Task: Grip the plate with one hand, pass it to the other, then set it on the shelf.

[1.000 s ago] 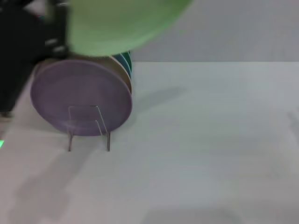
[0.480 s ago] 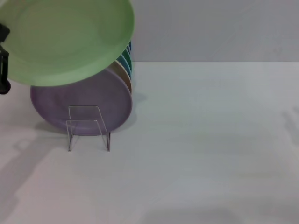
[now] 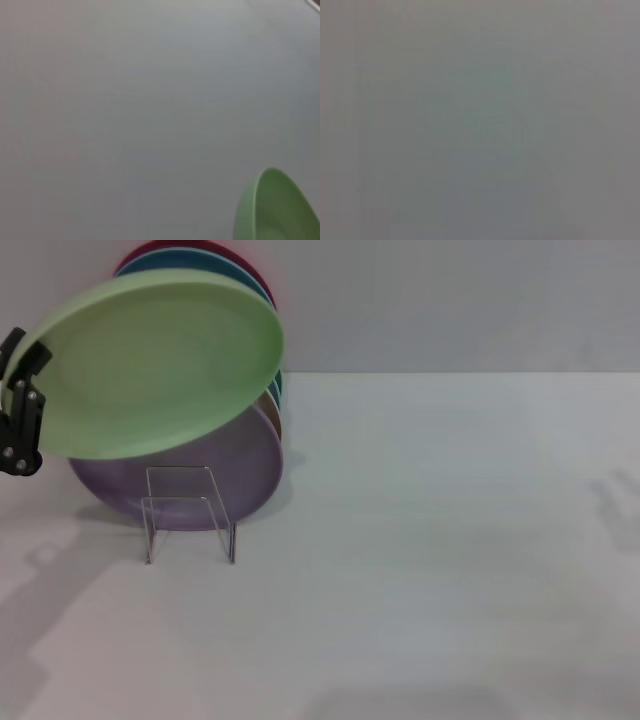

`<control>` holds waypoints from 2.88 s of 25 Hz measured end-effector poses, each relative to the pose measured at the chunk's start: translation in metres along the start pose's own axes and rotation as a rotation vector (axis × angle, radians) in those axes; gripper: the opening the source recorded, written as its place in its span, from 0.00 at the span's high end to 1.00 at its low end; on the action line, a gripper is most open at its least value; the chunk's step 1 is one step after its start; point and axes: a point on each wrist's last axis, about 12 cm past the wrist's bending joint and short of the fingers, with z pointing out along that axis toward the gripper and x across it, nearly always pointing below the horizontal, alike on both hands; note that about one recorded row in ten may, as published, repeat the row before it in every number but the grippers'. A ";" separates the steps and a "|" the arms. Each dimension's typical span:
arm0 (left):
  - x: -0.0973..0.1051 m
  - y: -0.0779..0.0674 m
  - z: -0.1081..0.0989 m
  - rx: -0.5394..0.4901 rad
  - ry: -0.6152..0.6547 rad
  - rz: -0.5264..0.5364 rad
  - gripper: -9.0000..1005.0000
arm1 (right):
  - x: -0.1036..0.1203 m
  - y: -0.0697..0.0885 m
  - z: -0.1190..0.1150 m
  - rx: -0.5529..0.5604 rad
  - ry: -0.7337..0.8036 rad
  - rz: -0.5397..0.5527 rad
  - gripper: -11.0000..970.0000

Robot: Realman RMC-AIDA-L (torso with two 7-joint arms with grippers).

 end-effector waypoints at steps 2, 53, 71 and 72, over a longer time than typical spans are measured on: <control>0.002 0.000 -0.001 0.002 0.019 0.017 0.88 | 0.001 0.001 0.001 -0.005 0.002 0.003 0.59; 0.012 -0.018 -0.038 -0.512 0.263 0.179 0.77 | 0.015 0.009 0.006 -0.019 0.018 -0.067 0.59; 0.018 -0.008 -0.106 -0.858 0.409 -0.152 0.43 | 0.048 0.003 0.020 0.192 0.066 -0.175 0.46; 0.018 -0.009 -0.106 -0.860 0.413 -0.159 0.39 | 0.048 0.003 0.020 0.192 0.066 -0.175 0.45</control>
